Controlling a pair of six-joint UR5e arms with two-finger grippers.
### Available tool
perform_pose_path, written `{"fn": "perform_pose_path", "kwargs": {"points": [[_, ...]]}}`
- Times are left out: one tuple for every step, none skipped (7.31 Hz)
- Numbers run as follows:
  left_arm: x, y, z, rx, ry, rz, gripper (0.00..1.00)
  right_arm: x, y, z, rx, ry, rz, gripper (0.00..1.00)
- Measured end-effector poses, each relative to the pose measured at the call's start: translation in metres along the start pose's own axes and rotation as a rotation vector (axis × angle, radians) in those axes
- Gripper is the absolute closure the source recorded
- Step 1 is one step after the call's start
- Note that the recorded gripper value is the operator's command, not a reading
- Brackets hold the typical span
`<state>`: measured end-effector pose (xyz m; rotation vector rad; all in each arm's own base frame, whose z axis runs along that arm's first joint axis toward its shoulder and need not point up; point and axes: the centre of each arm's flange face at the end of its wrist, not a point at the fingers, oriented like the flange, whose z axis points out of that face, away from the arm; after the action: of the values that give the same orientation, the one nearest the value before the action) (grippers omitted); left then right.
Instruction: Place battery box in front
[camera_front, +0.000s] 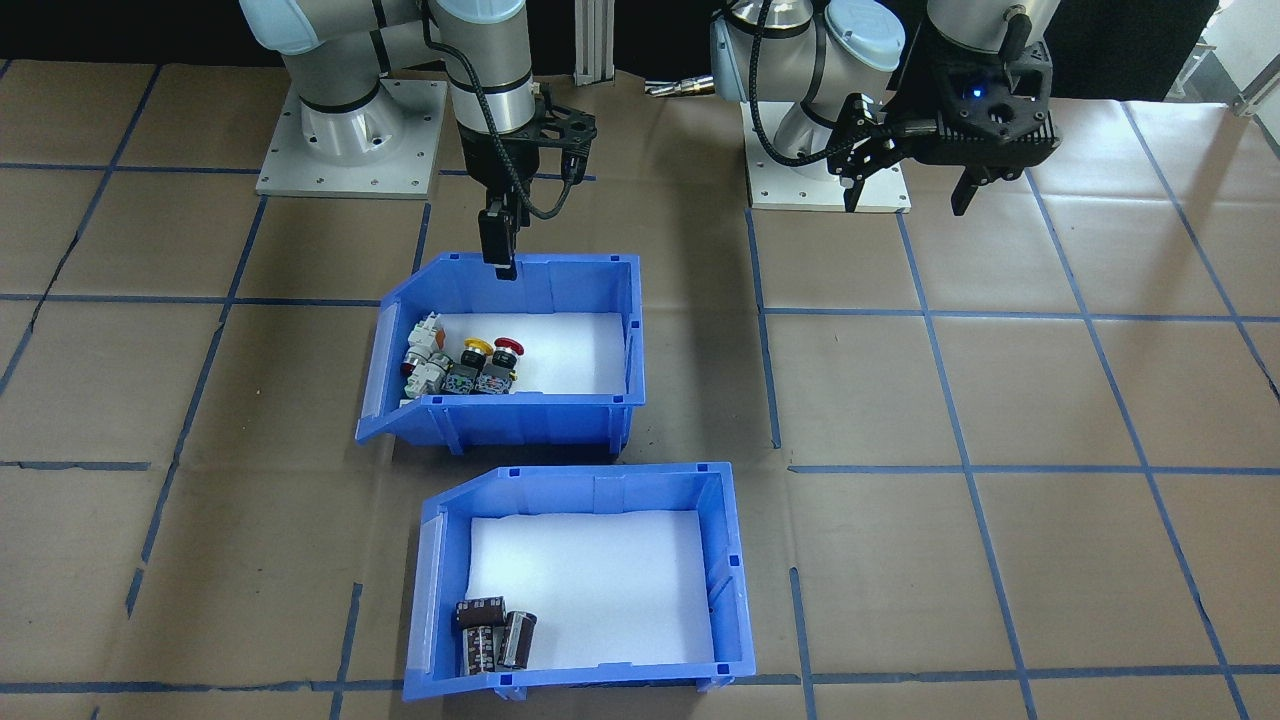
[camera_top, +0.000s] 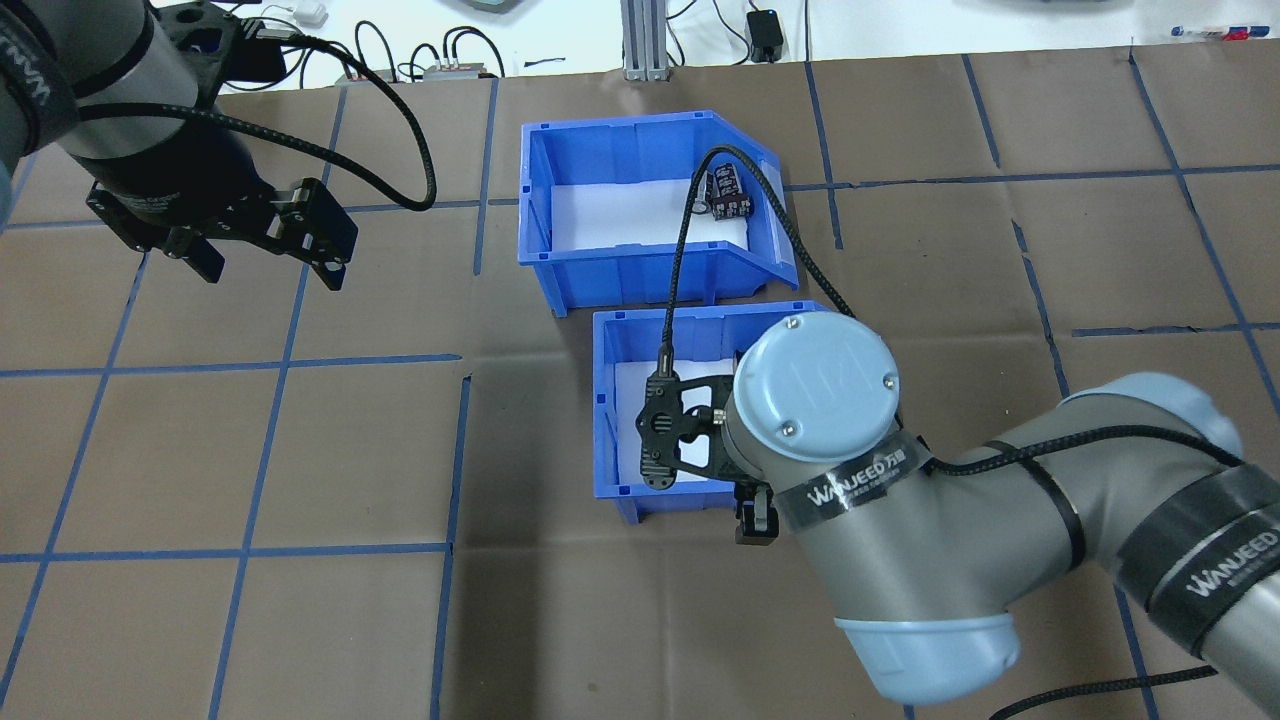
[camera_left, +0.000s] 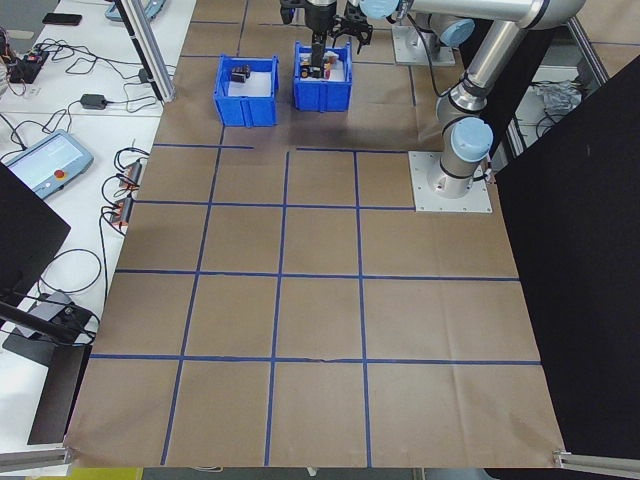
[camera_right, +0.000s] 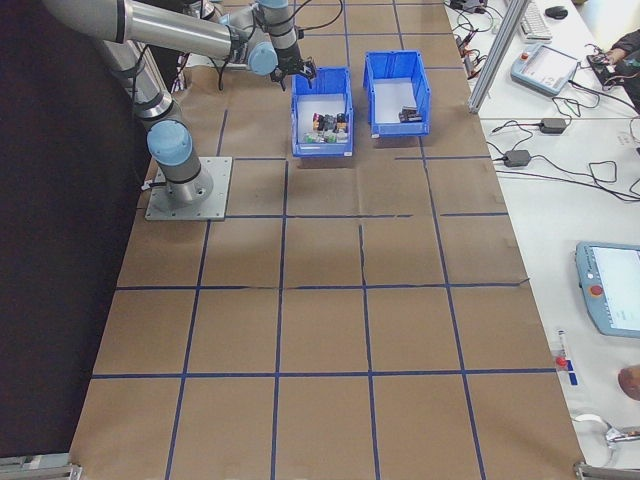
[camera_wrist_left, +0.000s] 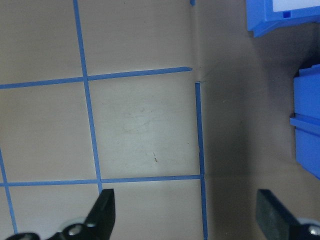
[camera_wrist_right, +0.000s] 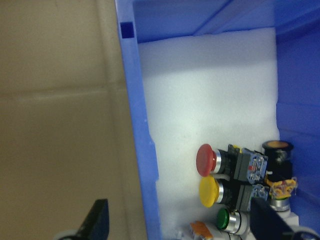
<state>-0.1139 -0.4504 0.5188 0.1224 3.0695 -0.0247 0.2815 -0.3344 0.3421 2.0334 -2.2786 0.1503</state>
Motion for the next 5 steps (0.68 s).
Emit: {"fn": "perform_pose_path", "kwargs": {"points": [[0.000, 0.000, 0.000, -0.001, 0.000, 0.000, 0.00, 0.021, 0.010, -0.024, -0.029, -0.048, 0.052, 0.00], [0.000, -0.001, 0.001, -0.002, 0.001, 0.000, 0.00, 0.046, 0.030, -0.045, -0.051, -0.081, 0.149, 0.00], [0.000, -0.001, 0.001, -0.002, 0.000, 0.000, 0.00, 0.073, 0.056, -0.061, -0.063, -0.094, 0.287, 0.00], [0.000, -0.001, 0.001, -0.003, 0.000, 0.000, 0.00, 0.096, 0.083, -0.074, -0.063, -0.086, 0.452, 0.00], [0.000, -0.001, 0.002, -0.003, 0.000, 0.000, 0.00, 0.116, 0.106, -0.086, -0.047, -0.072, 0.638, 0.00]]}}
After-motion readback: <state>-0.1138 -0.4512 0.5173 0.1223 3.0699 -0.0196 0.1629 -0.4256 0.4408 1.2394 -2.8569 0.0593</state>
